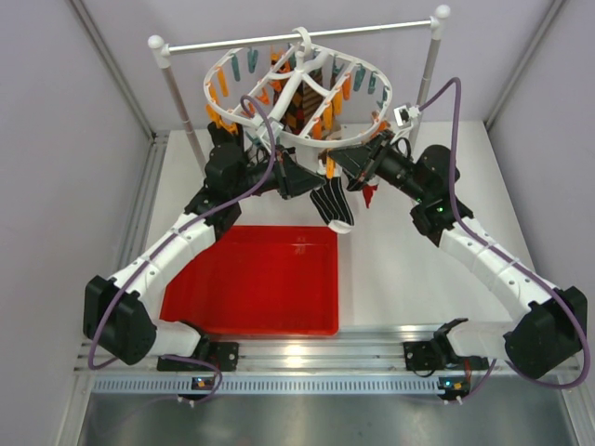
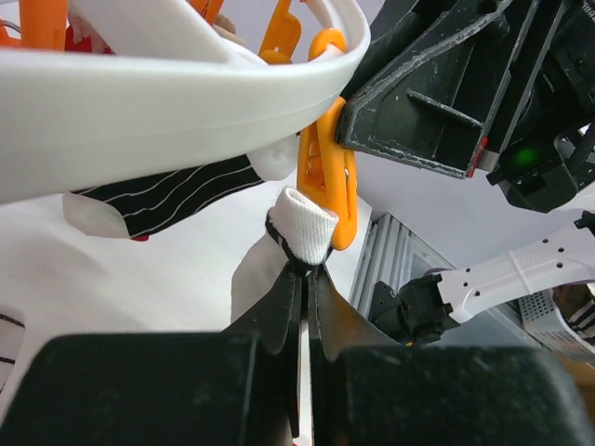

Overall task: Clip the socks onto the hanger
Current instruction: Clamp the sock onto the hanger.

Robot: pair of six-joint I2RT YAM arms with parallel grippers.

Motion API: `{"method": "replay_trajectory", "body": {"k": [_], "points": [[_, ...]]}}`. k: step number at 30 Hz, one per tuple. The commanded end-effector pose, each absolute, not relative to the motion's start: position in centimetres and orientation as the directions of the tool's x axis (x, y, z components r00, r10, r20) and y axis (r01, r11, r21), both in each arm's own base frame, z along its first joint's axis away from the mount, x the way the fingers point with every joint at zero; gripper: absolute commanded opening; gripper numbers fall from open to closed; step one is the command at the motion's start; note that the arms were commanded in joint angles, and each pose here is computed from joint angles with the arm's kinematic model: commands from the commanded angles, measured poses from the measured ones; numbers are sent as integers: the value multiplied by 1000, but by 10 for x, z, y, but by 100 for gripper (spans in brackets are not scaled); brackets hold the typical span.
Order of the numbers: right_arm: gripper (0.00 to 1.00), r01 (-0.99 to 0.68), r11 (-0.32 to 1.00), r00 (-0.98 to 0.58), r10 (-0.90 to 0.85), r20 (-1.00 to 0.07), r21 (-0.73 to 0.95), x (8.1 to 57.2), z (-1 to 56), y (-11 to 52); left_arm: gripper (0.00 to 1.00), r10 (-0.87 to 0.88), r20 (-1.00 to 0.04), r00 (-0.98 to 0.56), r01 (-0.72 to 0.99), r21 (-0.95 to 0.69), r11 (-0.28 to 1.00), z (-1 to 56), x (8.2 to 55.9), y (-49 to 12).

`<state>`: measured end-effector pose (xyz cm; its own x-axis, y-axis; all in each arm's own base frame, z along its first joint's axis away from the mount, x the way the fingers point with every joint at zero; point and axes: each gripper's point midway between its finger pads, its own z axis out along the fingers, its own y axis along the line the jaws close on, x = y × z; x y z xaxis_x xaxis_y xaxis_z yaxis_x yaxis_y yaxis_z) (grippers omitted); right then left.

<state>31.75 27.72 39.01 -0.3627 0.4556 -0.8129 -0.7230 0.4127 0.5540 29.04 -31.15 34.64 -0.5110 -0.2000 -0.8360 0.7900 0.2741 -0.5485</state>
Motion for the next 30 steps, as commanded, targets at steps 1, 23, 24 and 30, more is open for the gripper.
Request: {"method": "replay_trajectory", "body": {"k": [1, 23, 24, 30], "points": [[0, -765, 369, -354, 444, -823, 528, 309, 397, 280, 0, -254, -861, -440, 841, -494, 219, 383, 289, -313], [63, -730, 403, -402, 401, -823, 552, 297, 382, 273, 73, -134, -907, -400, 828, -420, 372, 344, 286, -293], [70, -715, 421, -408, 398, -822, 559, 294, 380, 269, 75, -124, -914, -387, 826, -403, 395, 345, 282, -287], [92, -690, 491, -389, 369, -844, 532, 274, 361, 248, 96, 25, -937, -349, 814, -290, 503, 304, 258, -253]]}}
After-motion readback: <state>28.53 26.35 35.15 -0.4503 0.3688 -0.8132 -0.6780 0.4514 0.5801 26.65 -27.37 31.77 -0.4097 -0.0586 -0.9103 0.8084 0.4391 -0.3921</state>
